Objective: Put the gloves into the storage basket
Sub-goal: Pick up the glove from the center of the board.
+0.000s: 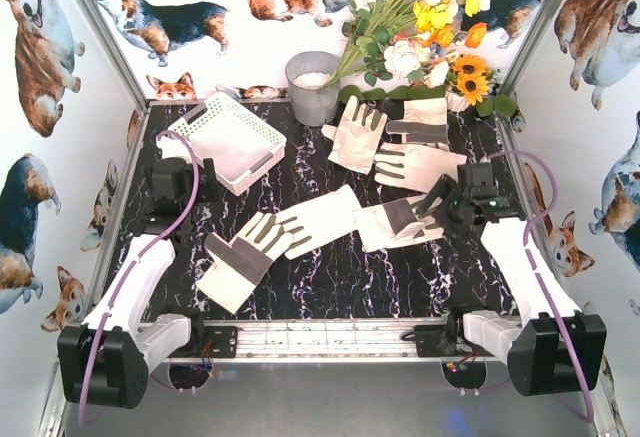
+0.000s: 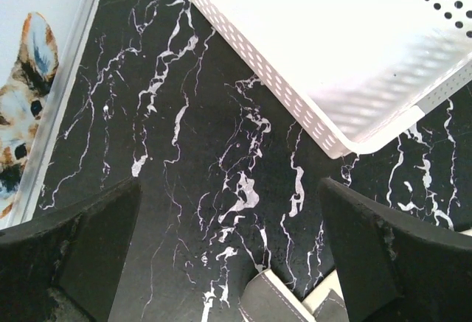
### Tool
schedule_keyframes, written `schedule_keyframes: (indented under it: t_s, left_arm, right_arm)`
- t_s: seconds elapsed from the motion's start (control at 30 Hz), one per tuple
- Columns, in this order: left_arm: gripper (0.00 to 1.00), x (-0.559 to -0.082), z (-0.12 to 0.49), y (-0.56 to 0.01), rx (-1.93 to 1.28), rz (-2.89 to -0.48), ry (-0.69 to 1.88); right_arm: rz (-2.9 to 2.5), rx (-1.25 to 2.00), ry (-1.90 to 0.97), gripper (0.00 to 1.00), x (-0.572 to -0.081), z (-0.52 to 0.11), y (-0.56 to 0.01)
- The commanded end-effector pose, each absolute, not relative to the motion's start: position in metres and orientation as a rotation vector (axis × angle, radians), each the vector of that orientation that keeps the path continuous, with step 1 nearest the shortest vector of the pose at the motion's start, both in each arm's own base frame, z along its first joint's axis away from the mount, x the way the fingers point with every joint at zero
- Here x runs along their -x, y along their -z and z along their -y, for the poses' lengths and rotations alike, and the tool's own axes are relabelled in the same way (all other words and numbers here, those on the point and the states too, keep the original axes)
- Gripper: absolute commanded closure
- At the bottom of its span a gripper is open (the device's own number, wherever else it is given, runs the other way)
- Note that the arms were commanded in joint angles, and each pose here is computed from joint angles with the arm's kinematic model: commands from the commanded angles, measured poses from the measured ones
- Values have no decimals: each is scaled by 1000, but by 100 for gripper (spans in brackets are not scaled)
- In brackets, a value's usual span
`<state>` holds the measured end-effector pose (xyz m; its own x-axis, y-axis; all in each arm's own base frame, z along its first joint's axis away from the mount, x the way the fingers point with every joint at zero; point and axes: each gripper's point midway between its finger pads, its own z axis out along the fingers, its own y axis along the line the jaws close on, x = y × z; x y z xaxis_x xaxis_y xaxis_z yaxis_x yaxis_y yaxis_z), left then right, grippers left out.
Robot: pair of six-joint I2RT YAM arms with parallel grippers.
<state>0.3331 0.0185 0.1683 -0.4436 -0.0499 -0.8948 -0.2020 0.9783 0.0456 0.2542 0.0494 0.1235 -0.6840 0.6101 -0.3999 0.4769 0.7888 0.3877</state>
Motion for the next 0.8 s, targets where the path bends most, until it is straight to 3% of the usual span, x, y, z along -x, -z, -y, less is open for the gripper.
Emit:
schedule_keyframes:
  t_s: [0.0,0.47,0.77]
  left_arm:
    - [0,-329,-22,-188,192,-2003,-244]
    - [0,-325,-22,-208,204,-1988,-255]
    - [0,-321,-19,-209,202,-2009,-236]
  right_arm:
    - [-2452,-923,-447,17,-238,-61,-118]
    - [-2389,-1029,-573,19,-251,-75,-110]
    - [-2462,-1061,-555,25,-268,-80,-91]
